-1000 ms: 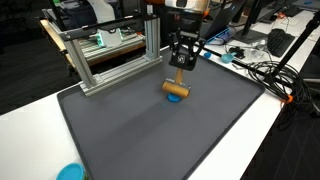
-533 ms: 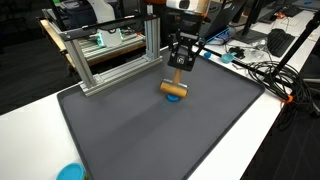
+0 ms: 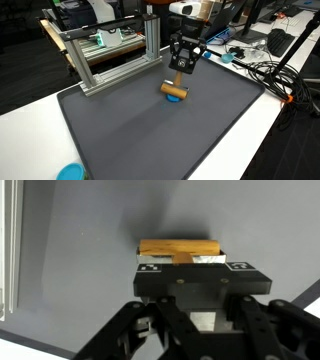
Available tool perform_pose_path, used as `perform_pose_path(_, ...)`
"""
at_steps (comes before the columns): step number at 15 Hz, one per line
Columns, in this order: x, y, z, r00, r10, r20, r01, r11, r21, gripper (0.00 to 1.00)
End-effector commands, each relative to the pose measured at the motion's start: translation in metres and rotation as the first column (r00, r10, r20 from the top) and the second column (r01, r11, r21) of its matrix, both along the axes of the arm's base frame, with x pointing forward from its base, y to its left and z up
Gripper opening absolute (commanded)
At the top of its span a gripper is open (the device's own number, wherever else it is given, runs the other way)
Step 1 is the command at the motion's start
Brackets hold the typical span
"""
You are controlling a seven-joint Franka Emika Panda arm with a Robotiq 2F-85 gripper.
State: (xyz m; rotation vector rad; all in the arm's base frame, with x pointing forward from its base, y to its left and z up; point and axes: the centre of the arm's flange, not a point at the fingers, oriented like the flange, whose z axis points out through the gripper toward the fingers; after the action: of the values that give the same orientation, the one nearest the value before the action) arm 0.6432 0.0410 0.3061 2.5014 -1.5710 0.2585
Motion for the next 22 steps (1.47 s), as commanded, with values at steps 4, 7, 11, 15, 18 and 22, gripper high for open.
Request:
perform_pose_path(4,0.020,-0.021,-0.037,0.994,-0.072,-0.086,0.072,0.997,-0.002,0.22)
perform_pose_path(7,0.020,-0.024,-0.051,0.985,-0.104,-0.139,0.107,0.994,0.014,0.22)
perform_pose_path(11,0.031,-0.034,-0.062,0.982,-0.147,-0.123,0.154,0.986,0.057,0.22)
perform_pose_path(15,0.039,-0.049,-0.071,0.976,-0.191,-0.102,0.197,0.979,0.049,0.22)
perform_pose_path(18,0.041,-0.057,-0.072,0.980,-0.152,-0.132,0.159,0.986,0.049,0.22)
perform_pose_path(22,0.034,-0.045,-0.003,0.991,-0.099,-0.089,0.107,0.991,0.083,0.47)
